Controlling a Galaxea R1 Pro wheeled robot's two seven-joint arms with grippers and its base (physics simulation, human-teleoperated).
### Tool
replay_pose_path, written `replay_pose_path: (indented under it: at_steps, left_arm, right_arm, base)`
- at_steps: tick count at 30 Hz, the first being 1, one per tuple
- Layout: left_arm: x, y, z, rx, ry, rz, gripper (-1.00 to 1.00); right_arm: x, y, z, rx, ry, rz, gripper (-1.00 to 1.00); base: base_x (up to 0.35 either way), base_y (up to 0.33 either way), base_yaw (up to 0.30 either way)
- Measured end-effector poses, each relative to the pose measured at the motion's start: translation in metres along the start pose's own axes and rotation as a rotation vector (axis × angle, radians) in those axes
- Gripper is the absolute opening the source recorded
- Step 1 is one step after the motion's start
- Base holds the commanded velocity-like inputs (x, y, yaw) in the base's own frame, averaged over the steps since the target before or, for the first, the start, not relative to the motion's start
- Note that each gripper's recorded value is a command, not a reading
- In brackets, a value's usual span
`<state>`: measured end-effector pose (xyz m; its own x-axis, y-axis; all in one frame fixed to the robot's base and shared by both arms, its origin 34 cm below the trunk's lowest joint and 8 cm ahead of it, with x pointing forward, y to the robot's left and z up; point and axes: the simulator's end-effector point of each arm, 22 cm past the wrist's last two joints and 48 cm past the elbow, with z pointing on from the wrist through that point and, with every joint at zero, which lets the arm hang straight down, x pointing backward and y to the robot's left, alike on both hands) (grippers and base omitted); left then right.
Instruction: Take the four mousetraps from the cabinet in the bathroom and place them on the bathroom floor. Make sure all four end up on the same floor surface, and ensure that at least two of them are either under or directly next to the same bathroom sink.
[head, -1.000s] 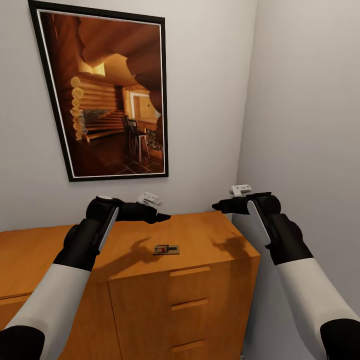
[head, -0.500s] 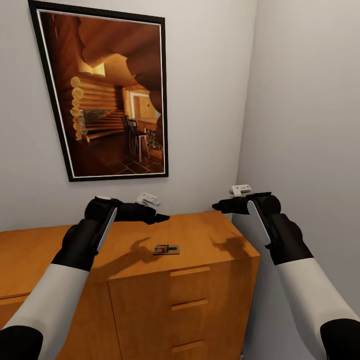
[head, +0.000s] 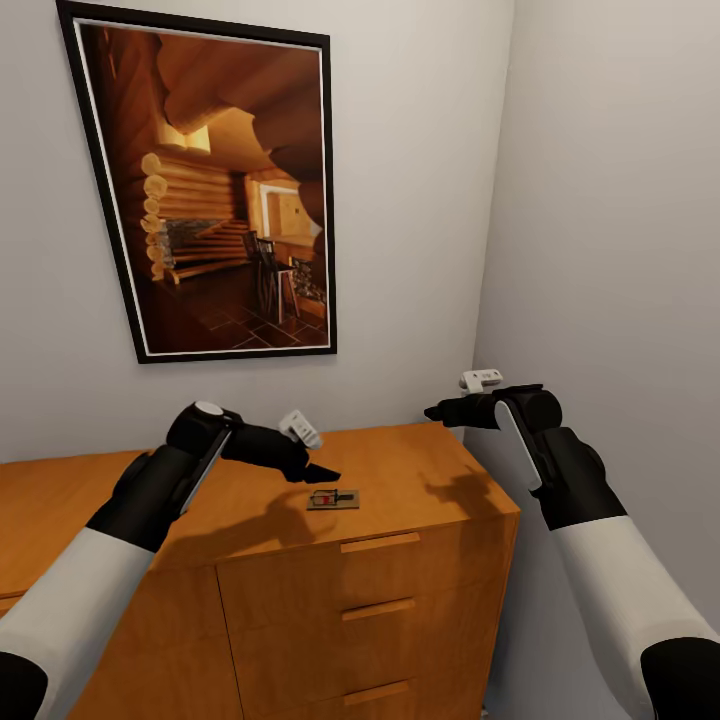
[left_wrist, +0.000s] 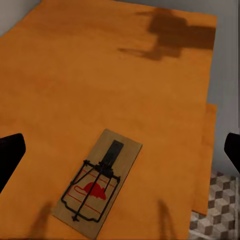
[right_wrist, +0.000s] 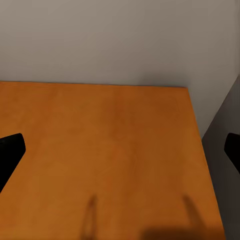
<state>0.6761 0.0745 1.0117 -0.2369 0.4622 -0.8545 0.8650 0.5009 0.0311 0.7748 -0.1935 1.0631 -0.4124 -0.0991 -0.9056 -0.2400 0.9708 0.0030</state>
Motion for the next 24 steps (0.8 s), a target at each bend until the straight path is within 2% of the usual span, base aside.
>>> replay_pose_path:
  at_steps: [9, 18, 24]
  left_arm:
    - [0.007, 0.001, 0.0, 0.006, 0.018, 0.012, 1.0]
    - [0.017, 0.01, -0.001, -0.034, 0.063, 0.037, 1.0]
    - [0.02, 0.008, -0.001, -0.025, 0.075, 0.043, 1.0]
  right_arm:
    - [0.0, 0.0, 0.0, 0.001, 0.0, -0.002, 1.0]
    - [0.0, -0.001, 0.0, 0.003, 0.001, -0.004, 1.0]
    - [0.001, -0.002, 0.0, 0.004, 0.002, -0.004, 1.0]
  base:
    - [0.0, 0.0, 0.0]
    - [0.0, 0.0, 0.0]
    - [0.0, 0.0, 0.0]
